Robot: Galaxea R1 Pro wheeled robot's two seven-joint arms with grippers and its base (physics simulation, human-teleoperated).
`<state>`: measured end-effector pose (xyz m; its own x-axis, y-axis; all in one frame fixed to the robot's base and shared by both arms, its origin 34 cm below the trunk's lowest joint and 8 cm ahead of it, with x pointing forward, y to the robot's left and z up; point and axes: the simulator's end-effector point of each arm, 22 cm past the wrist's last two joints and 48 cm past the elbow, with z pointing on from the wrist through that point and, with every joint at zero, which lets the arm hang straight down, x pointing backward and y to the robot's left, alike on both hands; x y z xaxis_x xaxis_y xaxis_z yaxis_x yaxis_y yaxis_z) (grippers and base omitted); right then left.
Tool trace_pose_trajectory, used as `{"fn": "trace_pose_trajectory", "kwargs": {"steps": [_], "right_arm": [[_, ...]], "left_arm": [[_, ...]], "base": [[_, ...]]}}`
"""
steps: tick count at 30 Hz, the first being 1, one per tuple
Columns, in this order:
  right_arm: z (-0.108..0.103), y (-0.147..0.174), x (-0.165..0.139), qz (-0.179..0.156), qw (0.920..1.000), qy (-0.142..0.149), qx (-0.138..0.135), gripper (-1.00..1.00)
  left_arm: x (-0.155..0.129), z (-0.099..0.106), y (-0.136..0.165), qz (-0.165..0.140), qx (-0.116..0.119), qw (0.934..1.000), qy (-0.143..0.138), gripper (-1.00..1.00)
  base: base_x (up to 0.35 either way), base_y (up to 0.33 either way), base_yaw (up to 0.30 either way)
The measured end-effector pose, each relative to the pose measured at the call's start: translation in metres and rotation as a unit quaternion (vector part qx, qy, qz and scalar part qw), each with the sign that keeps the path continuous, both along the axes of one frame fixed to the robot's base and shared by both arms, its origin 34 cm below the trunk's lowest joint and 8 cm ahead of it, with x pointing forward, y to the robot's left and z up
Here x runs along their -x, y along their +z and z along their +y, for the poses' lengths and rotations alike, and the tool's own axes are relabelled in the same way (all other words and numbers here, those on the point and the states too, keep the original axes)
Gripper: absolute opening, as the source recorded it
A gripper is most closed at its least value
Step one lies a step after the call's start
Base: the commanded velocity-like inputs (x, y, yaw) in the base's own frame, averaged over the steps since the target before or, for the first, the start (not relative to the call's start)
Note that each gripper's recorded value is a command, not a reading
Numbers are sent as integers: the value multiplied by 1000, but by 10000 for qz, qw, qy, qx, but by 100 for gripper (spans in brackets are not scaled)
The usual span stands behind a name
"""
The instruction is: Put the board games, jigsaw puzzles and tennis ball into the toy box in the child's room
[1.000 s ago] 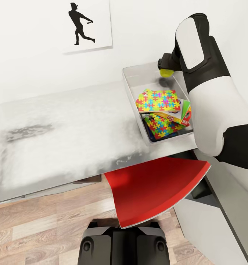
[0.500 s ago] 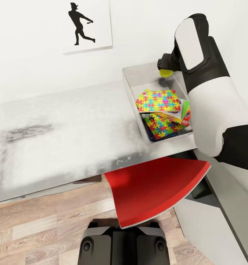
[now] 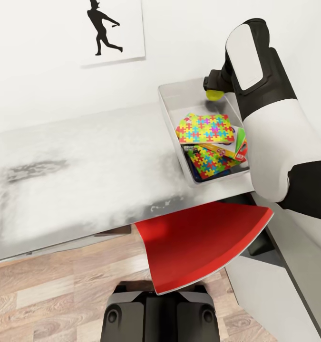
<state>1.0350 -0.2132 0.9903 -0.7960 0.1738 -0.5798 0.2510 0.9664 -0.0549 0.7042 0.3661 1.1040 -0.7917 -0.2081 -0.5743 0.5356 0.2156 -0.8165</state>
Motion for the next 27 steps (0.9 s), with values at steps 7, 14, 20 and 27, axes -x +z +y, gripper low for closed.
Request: {"fn": "trace_pose_trajectory", "kwargs": {"steps": [7,14,20,27], "right_arm": [[2,-8,1,57,10000,20,-10,-100],[3,-10,1,72,10000,29,-7,-100],[5,-11,1,81,10000,43,-3,100],[5,-11,2,93,9999,43,-12,100]], "left_arm": [[-1,0,-4,36,0,10000,2,100],[-1,0,-6,48,-3,10000,2,100],[-1,0,-6,52,-4,10000,2,100],[-1,0,-6,44,-5,10000,5,100]], "base": [[0,0,0],[0,0,0],[0,0,0],[0,0,0]]}}
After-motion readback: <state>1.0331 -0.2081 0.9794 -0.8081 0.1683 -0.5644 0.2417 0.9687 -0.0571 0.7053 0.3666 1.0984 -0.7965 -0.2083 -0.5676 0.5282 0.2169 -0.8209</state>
